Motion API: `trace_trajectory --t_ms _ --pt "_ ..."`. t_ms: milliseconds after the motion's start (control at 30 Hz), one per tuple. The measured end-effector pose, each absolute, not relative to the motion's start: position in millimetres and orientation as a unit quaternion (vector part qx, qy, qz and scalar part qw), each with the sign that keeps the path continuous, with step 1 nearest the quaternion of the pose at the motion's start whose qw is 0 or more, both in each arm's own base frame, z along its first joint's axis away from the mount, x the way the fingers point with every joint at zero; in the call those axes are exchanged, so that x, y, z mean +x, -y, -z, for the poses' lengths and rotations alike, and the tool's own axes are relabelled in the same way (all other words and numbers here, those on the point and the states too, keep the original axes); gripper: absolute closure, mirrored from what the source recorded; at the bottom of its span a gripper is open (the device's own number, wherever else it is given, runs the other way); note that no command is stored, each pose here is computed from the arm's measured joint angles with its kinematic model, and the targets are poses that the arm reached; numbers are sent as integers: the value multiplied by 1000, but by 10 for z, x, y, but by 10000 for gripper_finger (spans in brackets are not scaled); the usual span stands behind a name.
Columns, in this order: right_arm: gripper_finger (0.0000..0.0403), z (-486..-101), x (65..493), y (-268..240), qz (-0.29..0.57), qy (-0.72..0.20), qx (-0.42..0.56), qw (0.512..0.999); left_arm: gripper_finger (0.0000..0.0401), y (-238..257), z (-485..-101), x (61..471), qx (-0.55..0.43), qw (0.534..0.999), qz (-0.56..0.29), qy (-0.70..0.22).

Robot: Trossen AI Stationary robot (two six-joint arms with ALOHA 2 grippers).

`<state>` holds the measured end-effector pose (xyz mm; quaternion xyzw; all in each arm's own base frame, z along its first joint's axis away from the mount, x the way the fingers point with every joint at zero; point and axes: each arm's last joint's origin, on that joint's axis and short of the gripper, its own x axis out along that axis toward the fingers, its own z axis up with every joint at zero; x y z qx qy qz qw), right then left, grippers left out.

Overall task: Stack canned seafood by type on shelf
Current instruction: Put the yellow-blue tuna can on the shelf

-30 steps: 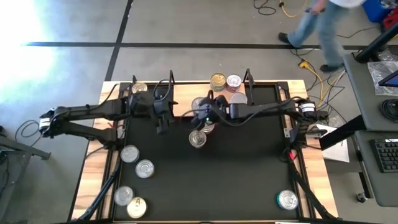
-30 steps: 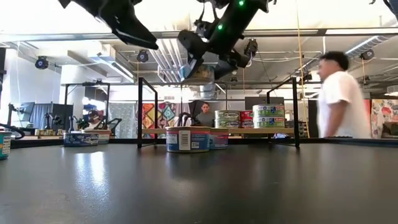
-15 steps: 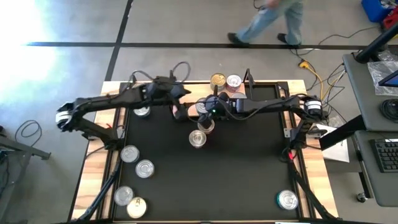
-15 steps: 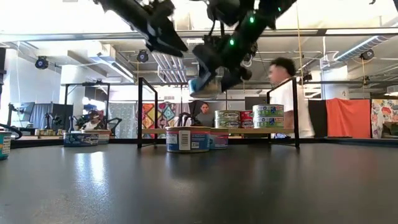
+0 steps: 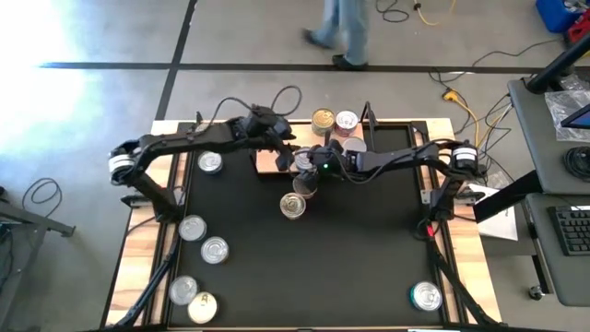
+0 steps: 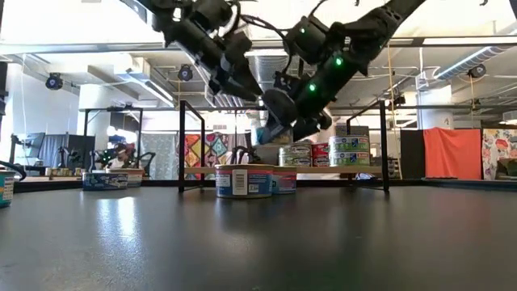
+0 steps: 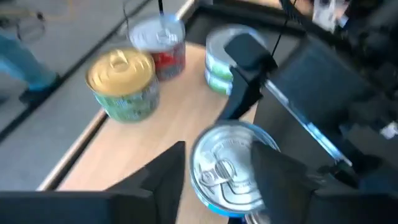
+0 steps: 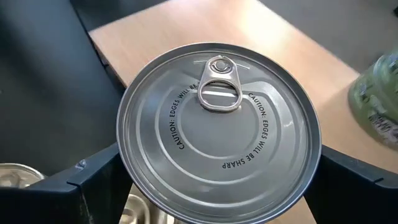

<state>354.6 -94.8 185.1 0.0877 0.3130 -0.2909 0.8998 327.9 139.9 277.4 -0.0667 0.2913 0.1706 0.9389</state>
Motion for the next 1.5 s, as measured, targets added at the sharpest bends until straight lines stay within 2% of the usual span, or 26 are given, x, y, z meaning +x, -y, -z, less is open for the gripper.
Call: trace_trajectory --t_ms 167,233,600,800,1000,1500 --pt "30 -1779 3495 1060 284 -297 95 906 366 -1512 -2651 3484 -75 925 -166 -334" --pt "30 -1782 3492 1082 281 -299 86 908 390 -1568 -2608 3538 -83 923 -154 -342" --pt "30 -1819 3502 1147 267 -304 35 914 400 -1658 -2416 3710 -69 914 -101 -387" --pt "30 -1657 3632 1209 231 -317 40 919 401 -1652 -2311 3727 -53 914 -67 -397" --pt "30 -1529 3769 1265 239 -341 36 909 401 -1638 -2087 3689 -70 898 -65 -430" --pt "30 -1491 3782 1291 214 -375 58 900 401 -1655 -1913 3668 -47 916 -50 -394"
